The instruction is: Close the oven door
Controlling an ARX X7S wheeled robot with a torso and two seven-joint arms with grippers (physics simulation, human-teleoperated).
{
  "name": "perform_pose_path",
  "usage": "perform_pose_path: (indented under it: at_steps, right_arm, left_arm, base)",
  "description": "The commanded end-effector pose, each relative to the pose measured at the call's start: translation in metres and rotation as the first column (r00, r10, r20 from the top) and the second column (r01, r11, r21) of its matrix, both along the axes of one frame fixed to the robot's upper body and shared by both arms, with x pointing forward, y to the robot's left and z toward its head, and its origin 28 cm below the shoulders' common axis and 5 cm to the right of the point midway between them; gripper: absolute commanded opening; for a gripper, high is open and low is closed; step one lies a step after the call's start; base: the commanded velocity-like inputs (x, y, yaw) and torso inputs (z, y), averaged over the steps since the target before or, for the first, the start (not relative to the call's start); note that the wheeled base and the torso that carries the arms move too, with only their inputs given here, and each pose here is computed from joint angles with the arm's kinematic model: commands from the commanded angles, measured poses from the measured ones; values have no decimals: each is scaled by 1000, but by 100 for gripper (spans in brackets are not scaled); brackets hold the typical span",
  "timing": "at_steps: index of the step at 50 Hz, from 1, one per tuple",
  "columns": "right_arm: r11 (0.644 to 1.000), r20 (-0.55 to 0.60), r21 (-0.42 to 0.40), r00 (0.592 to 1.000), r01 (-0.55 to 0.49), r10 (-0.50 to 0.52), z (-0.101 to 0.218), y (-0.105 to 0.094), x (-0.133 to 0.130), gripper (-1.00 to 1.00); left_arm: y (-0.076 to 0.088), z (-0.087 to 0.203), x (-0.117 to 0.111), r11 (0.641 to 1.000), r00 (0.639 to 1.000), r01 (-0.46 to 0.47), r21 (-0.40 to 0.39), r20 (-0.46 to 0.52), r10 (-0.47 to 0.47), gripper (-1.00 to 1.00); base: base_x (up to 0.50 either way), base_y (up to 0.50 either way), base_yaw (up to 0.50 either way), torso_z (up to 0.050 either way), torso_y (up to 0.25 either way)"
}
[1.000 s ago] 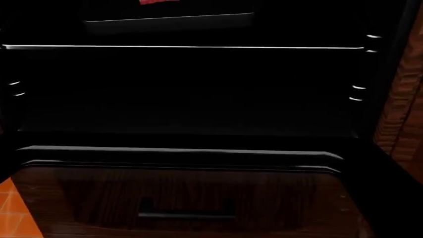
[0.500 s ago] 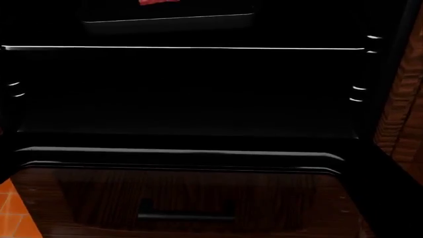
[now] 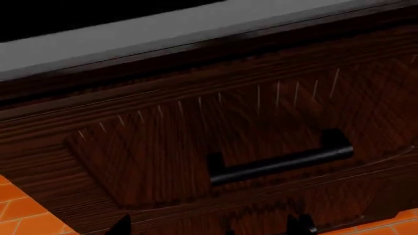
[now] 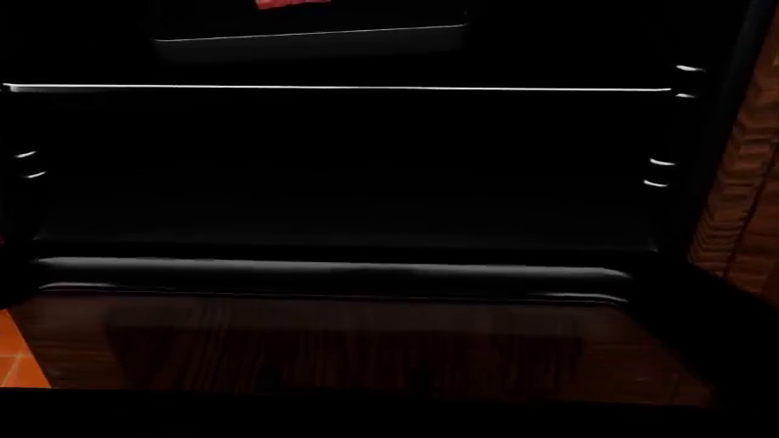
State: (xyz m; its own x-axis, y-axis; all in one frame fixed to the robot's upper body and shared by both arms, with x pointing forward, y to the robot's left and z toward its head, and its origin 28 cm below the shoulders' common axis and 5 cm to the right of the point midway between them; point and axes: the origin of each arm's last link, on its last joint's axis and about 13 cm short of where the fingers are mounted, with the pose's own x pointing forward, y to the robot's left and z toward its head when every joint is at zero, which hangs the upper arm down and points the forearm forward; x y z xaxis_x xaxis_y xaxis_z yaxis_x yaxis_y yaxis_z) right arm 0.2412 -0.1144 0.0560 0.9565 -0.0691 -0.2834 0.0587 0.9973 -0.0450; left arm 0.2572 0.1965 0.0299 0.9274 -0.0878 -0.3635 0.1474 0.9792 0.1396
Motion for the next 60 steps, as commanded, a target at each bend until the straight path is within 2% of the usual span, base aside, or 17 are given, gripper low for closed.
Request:
perform_pose_path:
  at_steps: [1, 2, 4, 11, 12, 14, 22, 25, 27, 29, 35, 41, 44, 45, 47, 60]
  right_arm:
    - [998, 109, -68, 994, -11, 18, 32, 4, 1, 100]
    - [998, 119, -68, 993, -13, 21, 36, 4, 2, 100]
    - [997, 133, -76, 991, -12, 22, 42, 5, 3, 100]
    - [990, 158, -137, 986, -21, 43, 57, 10, 6, 100]
    - [990, 172, -139, 984, -19, 43, 63, 10, 6, 100]
    - [988, 187, -153, 981, -18, 47, 72, 11, 5, 100]
    - [981, 225, -196, 972, -16, 61, 93, 12, 12, 100]
    - [978, 241, -208, 969, -11, 62, 99, 12, 14, 100]
    - [977, 246, -215, 967, -7, 61, 103, 11, 17, 100]
    - [973, 255, -229, 965, 5, 55, 107, 9, 20, 100]
    - [959, 293, -280, 955, 41, 45, 117, 6, 29, 100]
    - [955, 314, -289, 949, 67, 28, 122, -2, 41, 100]
    - [953, 323, -291, 946, 87, 12, 126, -6, 46, 100]
    - [953, 326, -288, 945, 91, 9, 127, -7, 47, 100]
    - [950, 331, -297, 944, 99, 5, 129, -9, 51, 100]
    - [940, 333, -305, 942, 156, -48, 140, -27, 82, 100]
  left_arm:
    - [-1, 40, 1, 998, 993, -21, -57, 116, 27, 100]
    - [-1, 32, 3, 998, 992, -20, -59, 124, 27, 100]
    - [-2, 53, 1, 998, 989, -23, -64, 142, 32, 100]
    - [-8, 76, -3, 997, 979, -7, -74, 202, 22, 100]
    - [-9, 68, -1, 997, 977, -6, -76, 214, 22, 100]
    - [-11, 91, -6, 997, 971, 3, -76, 238, 15, 100]
    - [-25, 114, -10, 997, 957, 32, -67, 291, -11, 100]
    - [-29, 95, -5, 998, 954, 38, -58, 300, -19, 100]
    - [-31, 110, -2, 998, 953, 33, -54, 302, -15, 100]
    - [-33, 102, 1, 998, 952, 33, -59, 304, -14, 100]
    - [-39, 115, 7, 997, 948, 34, -63, 317, -12, 100]
    - [-46, 124, 11, 996, 943, 59, -60, 330, -37, 100]
    - [-50, 127, 18, 996, 944, 66, -63, 329, -42, 100]
    - [-50, 129, 19, 993, 945, 68, -100, 324, -32, 100]
    - [-53, 131, 25, 995, 943, 62, -78, 331, -33, 100]
    - [-67, 153, 56, 994, 926, 45, -97, 377, -5, 100]
  base:
    - [0, 0, 0, 0, 0]
    - [0, 0, 0, 0, 0]
    - [0, 0, 0, 0, 0]
    - [0, 0, 0, 0, 0]
    - [0, 0, 0, 0, 0]
    - [0, 0, 0, 0, 0]
    - [0, 0, 0, 0, 0]
    - [0, 0, 0, 0, 0]
    - [0, 0, 0, 0, 0]
    - [0, 0, 0, 0, 0]
    - [0, 0, 0, 0, 0]
    - [0, 0, 0, 0, 0]
    - [0, 0, 0, 0, 0]
    - [0, 0, 0, 0, 0]
    - [0, 0, 0, 0, 0]
    - [0, 0, 0, 0, 0]
